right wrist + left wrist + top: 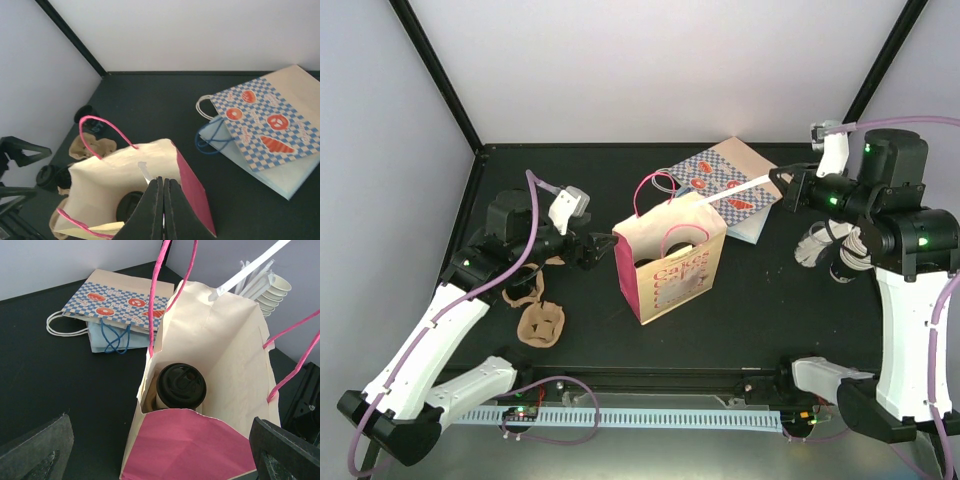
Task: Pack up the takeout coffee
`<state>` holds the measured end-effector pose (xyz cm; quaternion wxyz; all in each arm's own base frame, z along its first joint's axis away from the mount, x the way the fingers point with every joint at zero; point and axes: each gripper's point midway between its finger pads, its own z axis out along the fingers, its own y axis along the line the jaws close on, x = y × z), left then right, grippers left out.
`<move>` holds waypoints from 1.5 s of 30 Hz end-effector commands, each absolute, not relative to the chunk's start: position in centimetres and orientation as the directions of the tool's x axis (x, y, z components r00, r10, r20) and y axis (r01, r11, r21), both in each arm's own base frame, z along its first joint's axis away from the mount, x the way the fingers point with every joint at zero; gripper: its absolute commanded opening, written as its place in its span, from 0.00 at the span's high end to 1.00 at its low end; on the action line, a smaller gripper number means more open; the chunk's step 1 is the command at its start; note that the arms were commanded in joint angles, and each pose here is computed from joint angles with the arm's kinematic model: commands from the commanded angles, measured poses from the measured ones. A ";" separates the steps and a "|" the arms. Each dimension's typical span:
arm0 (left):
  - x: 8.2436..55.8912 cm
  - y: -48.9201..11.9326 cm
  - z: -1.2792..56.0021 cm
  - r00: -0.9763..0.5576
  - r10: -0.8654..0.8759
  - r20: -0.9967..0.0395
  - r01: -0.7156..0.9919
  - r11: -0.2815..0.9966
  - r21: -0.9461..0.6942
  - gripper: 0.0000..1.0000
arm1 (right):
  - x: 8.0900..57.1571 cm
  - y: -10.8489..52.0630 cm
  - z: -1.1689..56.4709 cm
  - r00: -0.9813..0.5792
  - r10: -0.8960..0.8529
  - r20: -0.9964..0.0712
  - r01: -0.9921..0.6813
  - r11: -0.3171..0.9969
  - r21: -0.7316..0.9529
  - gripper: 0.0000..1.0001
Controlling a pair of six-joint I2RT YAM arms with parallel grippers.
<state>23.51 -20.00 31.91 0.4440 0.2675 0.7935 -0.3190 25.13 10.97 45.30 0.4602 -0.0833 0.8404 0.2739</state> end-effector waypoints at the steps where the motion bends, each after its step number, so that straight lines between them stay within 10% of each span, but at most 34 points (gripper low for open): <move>1: 23.2 -20.3 33.5 -0.459 0.117 -0.881 0.715 0.638 -0.287 0.01 | 25.2 10.0 43.5 -0.601 0.073 -0.796 -0.343 0.876 0.339 0.99; 11: 23.2 -20.3 33.2 -0.471 0.114 -0.875 0.711 0.635 -0.301 0.01 | 26.2 12.3 41.4 -0.661 0.019 -0.750 -0.367 0.864 0.345 0.97; 16: 23.1 -20.4 33.1 -0.478 0.111 -0.871 0.711 0.631 -0.310 0.01 | 25.4 18.3 42.0 -0.660 -0.065 -0.749 -0.532 0.744 0.404 0.53; 28: 22.9 -20.0 32.3 -0.486 0.104 -0.868 0.698 0.644 -0.313 0.01 | 27.3 15.8 41.1 -0.568 0.016 -0.823 -0.426 0.850 0.310 0.25; 45: 24.0 -12.3 28.7 -0.438 -0.128 -0.890 0.338 0.894 -0.295 0.01 | 26.5 8.5 33.5 -0.225 0.091 -0.970 -0.208 0.968 0.139 0.09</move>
